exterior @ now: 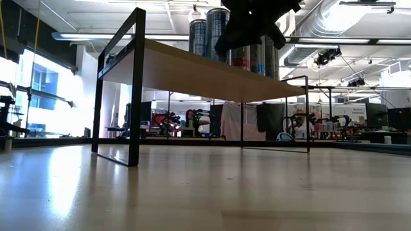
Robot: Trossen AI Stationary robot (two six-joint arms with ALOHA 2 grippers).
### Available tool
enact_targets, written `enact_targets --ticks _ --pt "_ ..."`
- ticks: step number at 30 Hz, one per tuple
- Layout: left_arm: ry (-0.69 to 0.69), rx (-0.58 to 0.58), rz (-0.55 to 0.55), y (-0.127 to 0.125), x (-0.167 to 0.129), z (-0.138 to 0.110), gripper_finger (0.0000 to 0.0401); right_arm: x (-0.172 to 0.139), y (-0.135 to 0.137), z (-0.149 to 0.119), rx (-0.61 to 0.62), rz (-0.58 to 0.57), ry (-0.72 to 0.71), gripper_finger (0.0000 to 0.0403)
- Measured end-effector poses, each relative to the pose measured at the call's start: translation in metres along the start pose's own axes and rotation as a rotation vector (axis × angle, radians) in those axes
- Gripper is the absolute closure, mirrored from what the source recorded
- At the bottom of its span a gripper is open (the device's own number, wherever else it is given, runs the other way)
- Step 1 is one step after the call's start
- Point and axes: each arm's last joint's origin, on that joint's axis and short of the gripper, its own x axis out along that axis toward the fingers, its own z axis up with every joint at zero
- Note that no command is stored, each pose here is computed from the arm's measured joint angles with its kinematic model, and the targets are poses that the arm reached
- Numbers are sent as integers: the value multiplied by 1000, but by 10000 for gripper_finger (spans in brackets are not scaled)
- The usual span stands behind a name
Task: Place canned beverage on shelf
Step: Put the blue soda can on the shelf and align it with the other blue soda can
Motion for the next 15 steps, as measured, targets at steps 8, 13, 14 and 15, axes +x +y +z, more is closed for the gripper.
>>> enact_targets --ticks 8,13,14,15 --pt "0 0 0 0 0 0 401 3 0 5 -15 31 -10 403" --pt "0 -7 0 0 0 0 401 2 2 4 -17 64 6 403" --pt "0 -10 0 0 0 0 401 1 3 3 -20 76 10 403" --pt "0 -10 0 0 0 0 401 -1 5 2 -27 86 14 403"
